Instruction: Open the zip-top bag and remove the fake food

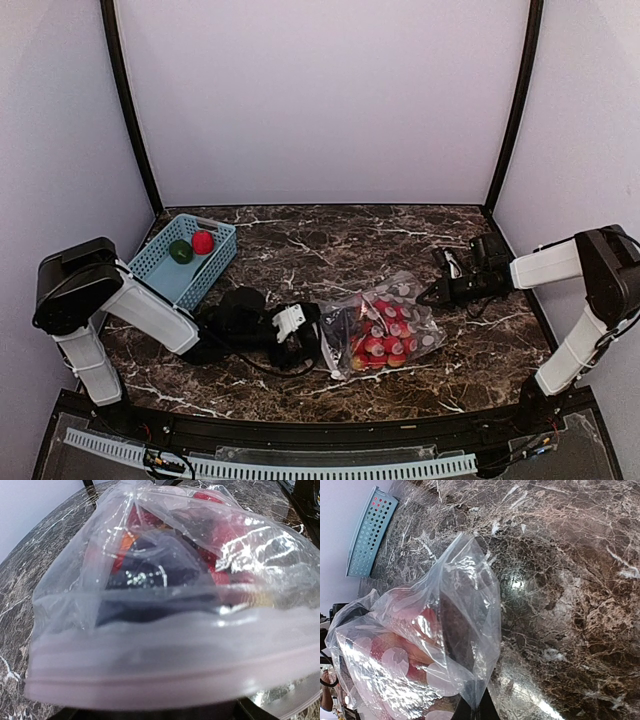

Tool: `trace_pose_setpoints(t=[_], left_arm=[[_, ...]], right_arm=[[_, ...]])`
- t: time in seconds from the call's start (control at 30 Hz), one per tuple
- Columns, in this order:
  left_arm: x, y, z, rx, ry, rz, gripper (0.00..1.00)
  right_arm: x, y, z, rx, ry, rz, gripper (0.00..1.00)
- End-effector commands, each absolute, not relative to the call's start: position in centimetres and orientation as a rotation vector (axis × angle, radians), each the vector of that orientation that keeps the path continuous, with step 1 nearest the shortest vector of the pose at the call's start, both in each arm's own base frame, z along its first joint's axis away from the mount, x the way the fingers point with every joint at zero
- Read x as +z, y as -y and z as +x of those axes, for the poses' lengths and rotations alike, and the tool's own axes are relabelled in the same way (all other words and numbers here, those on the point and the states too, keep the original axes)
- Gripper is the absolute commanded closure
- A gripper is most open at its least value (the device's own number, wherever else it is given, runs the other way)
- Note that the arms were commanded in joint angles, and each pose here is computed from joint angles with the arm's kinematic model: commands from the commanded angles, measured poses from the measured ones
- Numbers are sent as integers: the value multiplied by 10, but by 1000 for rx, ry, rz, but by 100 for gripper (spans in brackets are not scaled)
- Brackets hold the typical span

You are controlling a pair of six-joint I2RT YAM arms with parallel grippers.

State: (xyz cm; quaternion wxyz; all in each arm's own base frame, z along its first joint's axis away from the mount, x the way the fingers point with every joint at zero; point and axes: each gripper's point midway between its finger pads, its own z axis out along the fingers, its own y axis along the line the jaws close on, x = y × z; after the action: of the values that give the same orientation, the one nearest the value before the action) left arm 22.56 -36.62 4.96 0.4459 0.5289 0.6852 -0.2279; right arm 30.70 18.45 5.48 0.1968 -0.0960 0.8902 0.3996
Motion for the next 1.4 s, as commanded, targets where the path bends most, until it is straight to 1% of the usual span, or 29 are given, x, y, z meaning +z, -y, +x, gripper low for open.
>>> trace_pose_setpoints(t=[0.0,0.1,0.2,0.27,0.3,0.33,0.37,0.43,0.53,0.7,0.87,0.9,0.93,0.97,1.0,1.03,1.07,1.23,1.33,1.37], left_arm=[[57,378,229,-584,-1684,1267,21],[60,385,228,-592,-1669,1276,18],[64,389,227,-603,-1658,1274,18],[67,390,226,-609,-1655,1273,23],[66,388,225,-610,-1661,1279,29],[71,387,224,-613,-1655,1275,32],[68,383,221,-609,-1667,1280,38],[69,374,218,-598,-1678,1270,45],[71,357,213,-577,-1708,1243,51],[68,328,200,-581,-1778,1187,51],[70,296,186,-590,-1844,1098,55],[84,292,186,-617,-1830,1043,55],[80,282,185,-591,-1852,1019,55],[97,278,187,-620,-1832,941,55],[96,267,191,-584,-1854,896,55],[117,261,194,-609,-1820,817,54],[118,249,201,-573,-1847,762,53],[176,191,244,-554,-1841,378,50],[192,167,265,-522,-1871,217,49],[199,151,276,-470,-1889,149,49]], right_arm=[[54,-181,308,1096,-2494,-252,100],[54,-181,308,1097,-2493,-254,100],[54,-181,308,1102,-2494,-253,100],[55,-181,308,1103,-2492,-254,100],[55,-181,308,1103,-2491,-255,100],[56,-181,308,1102,-2490,-255,100],[56,-181,308,1099,-2488,-257,100],[57,-180,309,1091,-2485,-258,100],[57,-179,310,1080,-2486,-251,100],[58,-176,315,1064,-2463,-225,100],[58,-168,317,1054,-2455,-190,100],[58,-167,318,1053,-2454,-187,100],[58,-167,318,1056,-2455,-185,100],[58,-167,318,1058,-2454,-189,100],[57,-168,318,1062,-2455,-191,100],[57,-168,318,1065,-2455,-193,100],[56,-169,318,1068,-2457,-194,100],[57,-171,320,1080,-2446,-210,100],[59,-171,321,1080,-2439,-215,100],[60,-171,322,1081,-2438,-214,100]])
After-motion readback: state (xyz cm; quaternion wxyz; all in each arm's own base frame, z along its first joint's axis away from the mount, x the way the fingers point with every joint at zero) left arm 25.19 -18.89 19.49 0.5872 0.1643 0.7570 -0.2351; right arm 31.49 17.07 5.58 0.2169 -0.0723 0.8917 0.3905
